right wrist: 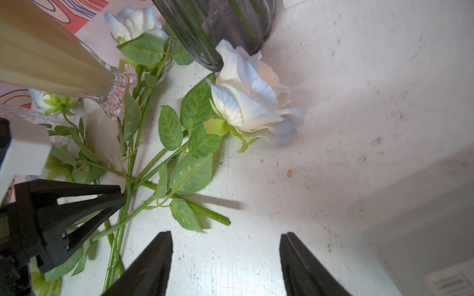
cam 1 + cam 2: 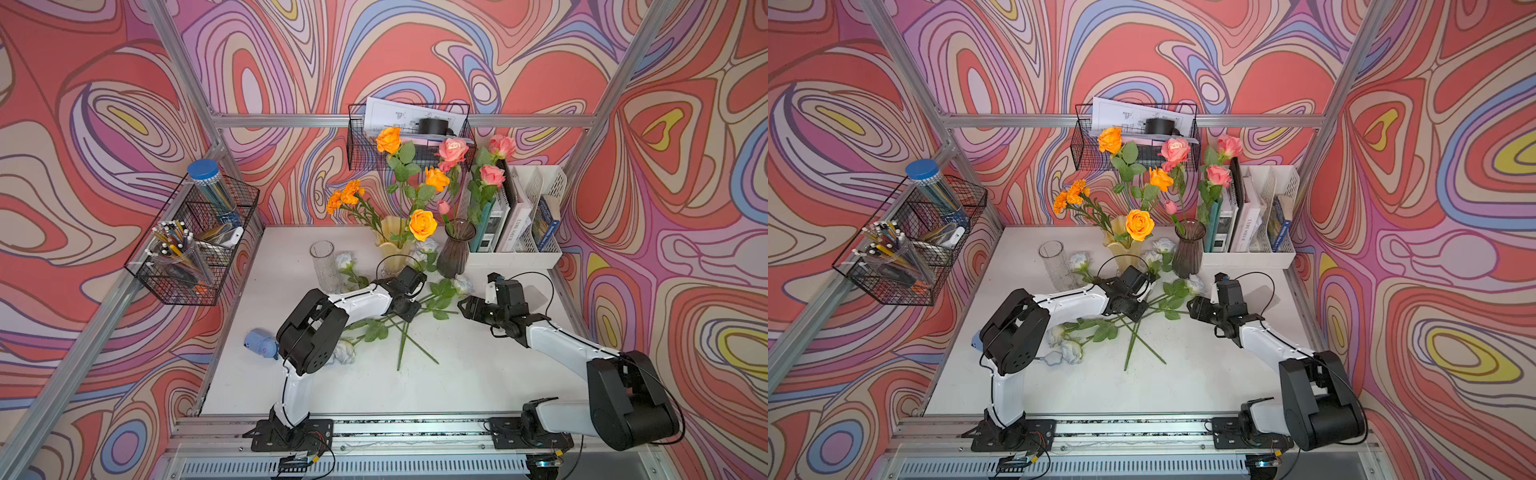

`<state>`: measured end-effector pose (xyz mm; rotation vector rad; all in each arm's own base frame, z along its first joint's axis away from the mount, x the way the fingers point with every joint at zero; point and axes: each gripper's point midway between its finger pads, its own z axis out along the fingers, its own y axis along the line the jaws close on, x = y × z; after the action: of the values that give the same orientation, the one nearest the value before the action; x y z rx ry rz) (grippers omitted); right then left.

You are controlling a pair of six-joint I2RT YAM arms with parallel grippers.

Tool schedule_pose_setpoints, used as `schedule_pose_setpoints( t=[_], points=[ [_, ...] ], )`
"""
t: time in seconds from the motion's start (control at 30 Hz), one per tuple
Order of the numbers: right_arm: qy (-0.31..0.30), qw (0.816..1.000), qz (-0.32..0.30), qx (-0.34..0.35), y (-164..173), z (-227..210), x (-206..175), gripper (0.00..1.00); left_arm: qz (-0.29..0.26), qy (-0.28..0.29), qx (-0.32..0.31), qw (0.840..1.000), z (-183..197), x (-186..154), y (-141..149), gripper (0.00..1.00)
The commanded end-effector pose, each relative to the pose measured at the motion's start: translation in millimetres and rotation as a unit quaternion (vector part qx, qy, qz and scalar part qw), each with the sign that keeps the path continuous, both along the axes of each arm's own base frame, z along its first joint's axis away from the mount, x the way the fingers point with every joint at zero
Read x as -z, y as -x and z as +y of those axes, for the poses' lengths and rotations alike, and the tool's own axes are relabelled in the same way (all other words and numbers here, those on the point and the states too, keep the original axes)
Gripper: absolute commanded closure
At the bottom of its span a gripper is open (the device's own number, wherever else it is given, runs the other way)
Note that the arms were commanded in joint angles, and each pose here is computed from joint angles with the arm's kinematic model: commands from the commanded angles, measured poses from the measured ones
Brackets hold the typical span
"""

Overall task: Arrange the flowers in different vases according to their colors
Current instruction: Pick up the flower at the center of the board.

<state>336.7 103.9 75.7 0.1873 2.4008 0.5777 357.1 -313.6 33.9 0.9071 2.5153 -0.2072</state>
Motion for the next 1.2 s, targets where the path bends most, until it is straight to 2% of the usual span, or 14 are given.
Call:
schedule_pose_setpoints(
  t=[0.0,0.23,0.5,0.7,0.97,1.17],
  points=[
    [-0.001,1.000,-0.005,-0.005,0.0,-0.2,0.8,0.32,0.014,-0.043,0.008,0.999,7.0,13.0,6.2,0.75],
    [0.000,1.000,-0.005,-0.004,-0.4,-0.3,1.8,0.32,0.008,-0.056,0.009,0.998,5.8,13.8,3.3,0.74],
    [0.001,1.000,-0.004,-0.003,-1.0,-1.1,2.6,0.32,-0.008,-0.052,0.007,0.999,2.9,3.4,0.0,0.91],
    [0.000,1.000,-0.005,-0.004,-2.3,0.0,2.3,0.32,-0.030,-0.054,-0.008,0.998,7.0,-8.6,-5.2,0.97],
    [0.000,1.000,-0.005,-0.005,-2.1,0.0,2.4,0.32,-0.077,-0.032,-0.022,0.996,12.1,-47.3,-10.0,0.99],
    [0.000,1.000,-0.004,-0.006,-0.8,0.4,2.9,0.32,-0.074,-0.065,0.000,0.995,20.9,-49.7,-5.8,0.99]
  ],
)
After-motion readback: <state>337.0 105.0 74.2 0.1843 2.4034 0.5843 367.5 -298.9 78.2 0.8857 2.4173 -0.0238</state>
